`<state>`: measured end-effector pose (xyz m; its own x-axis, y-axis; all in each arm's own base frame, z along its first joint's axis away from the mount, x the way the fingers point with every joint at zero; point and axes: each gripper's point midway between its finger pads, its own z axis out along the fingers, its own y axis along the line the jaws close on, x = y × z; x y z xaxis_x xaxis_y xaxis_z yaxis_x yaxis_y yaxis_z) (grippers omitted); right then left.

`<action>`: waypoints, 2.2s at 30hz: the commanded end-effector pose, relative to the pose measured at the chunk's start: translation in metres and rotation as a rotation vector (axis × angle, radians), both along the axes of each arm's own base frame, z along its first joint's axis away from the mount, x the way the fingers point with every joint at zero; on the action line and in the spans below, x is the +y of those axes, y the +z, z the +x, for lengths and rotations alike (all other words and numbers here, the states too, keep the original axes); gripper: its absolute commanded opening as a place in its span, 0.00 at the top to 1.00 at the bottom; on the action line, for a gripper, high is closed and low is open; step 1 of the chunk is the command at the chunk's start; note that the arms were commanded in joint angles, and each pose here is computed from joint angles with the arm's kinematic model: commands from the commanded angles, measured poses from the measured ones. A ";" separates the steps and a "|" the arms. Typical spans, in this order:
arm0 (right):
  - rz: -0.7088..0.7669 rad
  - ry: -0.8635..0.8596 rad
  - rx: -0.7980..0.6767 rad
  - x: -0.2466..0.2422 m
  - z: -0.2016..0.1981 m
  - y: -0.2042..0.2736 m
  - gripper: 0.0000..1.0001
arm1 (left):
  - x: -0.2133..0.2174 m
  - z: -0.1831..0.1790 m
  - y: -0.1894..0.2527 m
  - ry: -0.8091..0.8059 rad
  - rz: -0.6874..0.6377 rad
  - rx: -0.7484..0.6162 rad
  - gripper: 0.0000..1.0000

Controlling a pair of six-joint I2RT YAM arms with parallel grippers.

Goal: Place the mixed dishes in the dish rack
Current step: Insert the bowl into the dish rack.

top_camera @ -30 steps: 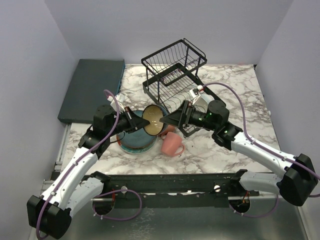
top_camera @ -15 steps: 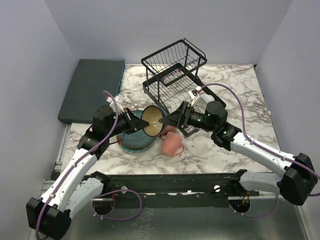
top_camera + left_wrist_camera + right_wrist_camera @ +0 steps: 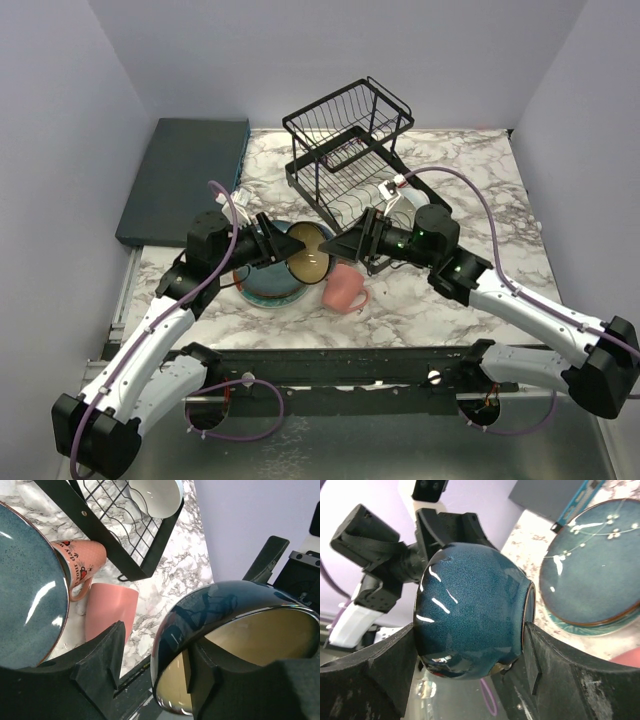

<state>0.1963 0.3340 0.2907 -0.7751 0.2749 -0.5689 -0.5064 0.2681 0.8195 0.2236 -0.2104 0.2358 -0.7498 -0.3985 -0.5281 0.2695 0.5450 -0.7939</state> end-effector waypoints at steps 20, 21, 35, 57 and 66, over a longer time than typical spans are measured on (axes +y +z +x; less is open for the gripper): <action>-0.120 -0.185 -0.165 -0.022 0.037 0.031 0.53 | -0.004 0.002 0.016 -0.033 0.003 -0.046 0.41; -0.124 -0.190 -0.163 -0.023 0.039 0.030 0.54 | -0.003 0.002 0.015 -0.033 0.006 -0.045 0.41; -0.200 -0.259 -0.159 -0.046 0.061 0.017 0.57 | -0.007 0.006 0.003 -0.048 0.029 -0.007 0.41; -0.444 -0.351 -0.231 -0.113 0.123 -0.013 0.61 | -0.007 -0.005 -0.009 -0.114 0.073 0.004 0.40; -0.587 -0.357 -0.288 -0.125 0.148 -0.029 0.63 | -0.006 -0.012 -0.015 -0.150 0.103 -0.004 0.40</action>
<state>0.3253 0.2123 0.2368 -0.5930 0.1069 -0.7981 -0.4212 0.8035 0.4206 0.2182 -0.2144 0.2136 -0.8003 -0.2722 -0.5342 0.3013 0.5877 -0.7509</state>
